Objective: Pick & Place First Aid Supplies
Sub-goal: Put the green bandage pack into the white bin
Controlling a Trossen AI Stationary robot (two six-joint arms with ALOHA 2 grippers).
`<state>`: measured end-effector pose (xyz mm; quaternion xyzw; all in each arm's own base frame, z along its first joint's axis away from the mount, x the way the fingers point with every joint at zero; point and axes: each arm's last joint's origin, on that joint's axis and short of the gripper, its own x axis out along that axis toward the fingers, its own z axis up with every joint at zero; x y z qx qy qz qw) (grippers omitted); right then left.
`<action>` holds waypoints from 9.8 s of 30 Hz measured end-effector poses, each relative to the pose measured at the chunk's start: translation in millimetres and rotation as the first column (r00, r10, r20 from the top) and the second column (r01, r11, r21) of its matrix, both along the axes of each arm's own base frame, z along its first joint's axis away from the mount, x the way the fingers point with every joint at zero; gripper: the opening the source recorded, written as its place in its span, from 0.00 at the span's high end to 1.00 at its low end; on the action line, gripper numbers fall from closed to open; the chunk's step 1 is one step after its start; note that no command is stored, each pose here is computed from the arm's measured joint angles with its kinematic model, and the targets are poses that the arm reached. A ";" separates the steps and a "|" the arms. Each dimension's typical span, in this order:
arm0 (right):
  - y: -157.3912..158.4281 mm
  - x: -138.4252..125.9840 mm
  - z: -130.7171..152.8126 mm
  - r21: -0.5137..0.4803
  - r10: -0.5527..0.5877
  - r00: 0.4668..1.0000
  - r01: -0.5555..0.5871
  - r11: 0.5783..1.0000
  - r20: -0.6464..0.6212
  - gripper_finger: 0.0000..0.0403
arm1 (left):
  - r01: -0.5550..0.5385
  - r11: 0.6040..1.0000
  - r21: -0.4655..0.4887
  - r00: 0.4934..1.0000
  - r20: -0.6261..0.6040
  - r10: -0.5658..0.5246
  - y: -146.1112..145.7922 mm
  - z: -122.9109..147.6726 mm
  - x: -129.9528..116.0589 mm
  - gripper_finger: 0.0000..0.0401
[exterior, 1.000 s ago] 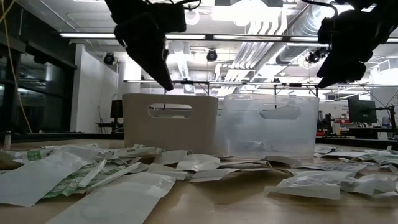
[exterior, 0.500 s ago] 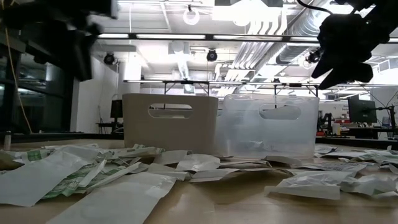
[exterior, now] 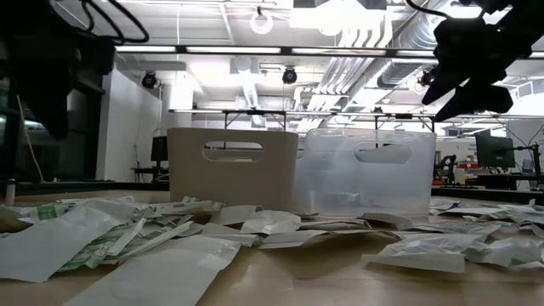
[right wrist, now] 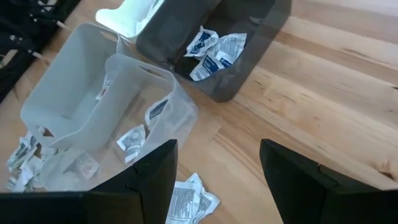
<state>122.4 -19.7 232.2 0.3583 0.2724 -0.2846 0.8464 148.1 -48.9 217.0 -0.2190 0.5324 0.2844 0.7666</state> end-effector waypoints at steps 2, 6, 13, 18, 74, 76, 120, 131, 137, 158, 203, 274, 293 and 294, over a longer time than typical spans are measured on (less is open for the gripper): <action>-0.2 0.7 0.8 -0.004 -0.002 1.000 0.002 1.000 0.010 0.45 | -0.021 0.999 -0.043 0.995 0.101 0.026 3.9 -3.5 -2.6 0.68; -1.1 0.6 1.2 -0.027 -0.025 1.000 0.025 0.999 0.011 0.45 | -0.051 0.993 -0.103 0.963 0.259 0.076 11.1 -16.0 -2.1 0.68; -1.4 1.6 2.4 -0.063 -0.003 1.000 0.003 0.998 0.013 0.45 | -0.151 0.961 -0.230 0.943 0.257 0.210 17.5 -38.2 -1.9 0.68; -0.9 1.7 2.2 -0.088 0.047 0.999 -0.047 0.995 -0.004 0.45 | -0.185 0.938 -0.292 0.945 0.207 0.251 18.5 -41.3 -1.6 0.68; 0.2 2.3 2.3 -0.304 0.298 0.942 -0.331 0.893 -0.151 0.45 | -0.515 0.776 -0.364 0.857 -0.183 0.482 27.0 -94.5 28.4 1.00; 0.2 2.3 2.4 -0.304 0.298 0.942 -0.331 0.893 -0.151 0.45 | -0.486 0.796 -0.362 0.873 -0.157 0.462 27.2 -91.4 28.9 1.00; -0.3 2.6 3.0 -0.330 0.299 0.941 -0.336 0.882 -0.160 0.45 | -0.474 0.880 -0.007 0.731 0.555 0.398 87.4 27.0 101.8 1.00; -0.3 2.7 3.1 -0.331 0.299 0.941 -0.336 0.882 -0.159 0.45 | -0.450 0.890 -0.077 0.705 0.582 0.406 129.2 -4.5 137.5 1.00; 0.0 2.7 3.0 -0.322 0.304 0.940 -0.339 0.884 -0.155 0.45 | -0.438 0.894 -0.092 0.724 0.554 0.411 132.1 -14.7 141.4 0.97; 2.3 0.7 -0.1 -0.200 0.306 0.944 -0.325 0.924 -0.121 0.45 | -0.120 0.990 0.080 0.855 0.515 0.062 117.4 21.4 114.4 0.57; 2.8 4.4 -0.5 -0.019 0.174 0.985 -0.174 0.984 -0.019 0.45 | -0.148 0.971 -0.189 0.979 -0.164 0.118 -31.0 -47.9 78.2 0.68; 2.2 21.3 -5.8 -0.211 0.420 0.895 -0.444 0.871 -0.149 0.45 | 0.464 0.878 0.117 0.852 0.211 -0.478 -8.5 18.9 122.4 1.00; 2.1 22.7 -4.3 -0.239 0.435 0.889 -0.458 0.856 -0.144 0.45 | 0.316 0.817 0.482 0.797 0.332 -0.505 44.3 42.0 153.7 1.00; 2.1 22.8 -4.1 -0.240 0.435 0.889 -0.457 0.856 -0.142 0.45 | 0.281 0.836 0.472 0.815 0.342 -0.467 53.3 41.9 153.6 1.00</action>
